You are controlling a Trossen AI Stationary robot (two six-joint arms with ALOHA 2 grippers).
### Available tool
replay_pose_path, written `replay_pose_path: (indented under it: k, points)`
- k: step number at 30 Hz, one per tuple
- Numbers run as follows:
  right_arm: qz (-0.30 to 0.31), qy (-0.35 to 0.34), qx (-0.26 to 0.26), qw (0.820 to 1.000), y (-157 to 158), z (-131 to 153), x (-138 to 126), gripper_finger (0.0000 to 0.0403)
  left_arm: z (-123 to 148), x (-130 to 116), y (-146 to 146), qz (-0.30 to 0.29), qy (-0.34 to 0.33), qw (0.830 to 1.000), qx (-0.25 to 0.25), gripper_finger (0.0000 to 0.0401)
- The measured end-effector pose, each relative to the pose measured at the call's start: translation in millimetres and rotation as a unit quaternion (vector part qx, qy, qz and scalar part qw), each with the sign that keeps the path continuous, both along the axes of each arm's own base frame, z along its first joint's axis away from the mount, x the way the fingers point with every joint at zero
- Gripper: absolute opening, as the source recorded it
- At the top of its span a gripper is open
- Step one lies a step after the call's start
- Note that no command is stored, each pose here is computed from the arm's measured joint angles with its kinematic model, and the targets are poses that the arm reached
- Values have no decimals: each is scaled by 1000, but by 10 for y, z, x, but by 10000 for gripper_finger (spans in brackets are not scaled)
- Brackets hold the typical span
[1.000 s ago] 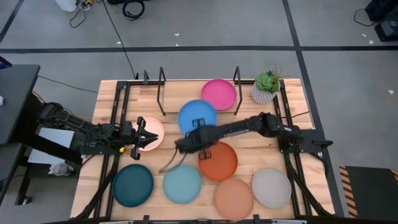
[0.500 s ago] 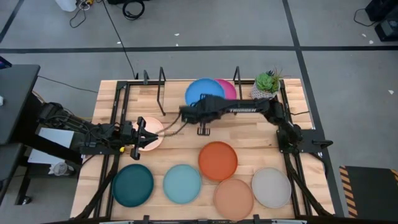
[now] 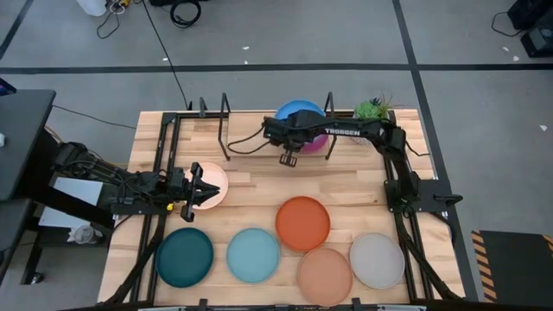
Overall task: Place and stack plates onto a shelf
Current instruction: Stack the blue plate on top of the pink plate on the shelf
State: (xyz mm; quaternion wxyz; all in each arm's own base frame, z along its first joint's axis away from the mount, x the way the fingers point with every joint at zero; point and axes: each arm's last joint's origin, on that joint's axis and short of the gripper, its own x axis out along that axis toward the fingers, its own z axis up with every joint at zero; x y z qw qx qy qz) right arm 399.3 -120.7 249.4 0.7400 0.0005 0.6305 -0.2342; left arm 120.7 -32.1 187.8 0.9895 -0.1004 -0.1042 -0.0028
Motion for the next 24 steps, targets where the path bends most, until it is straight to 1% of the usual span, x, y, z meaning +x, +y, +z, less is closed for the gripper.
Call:
replay_pose_path:
  k: [4,7,10,15,19,24]
  points:
    - [-9,-4,3,1000,-70,-86,-16,21,0,0,0,0,0,1000,0,55]
    - [-27,-6,26,999,-97,-136,-41,22,0,0,0,0,0,1000,1,55]
    - [-28,-13,38,999,-108,-185,-40,22,1,0,0,1,0,1000,5,55]
    - [-32,-15,43,998,-105,-190,-41,25,0,0,0,1,0,1000,6,55]
    - [-38,-18,48,998,-102,-191,-41,40,0,0,1,2,0,1000,6,55]
    - [-40,-19,51,998,-101,-191,-40,72,1,0,0,2,0,1000,7,55]
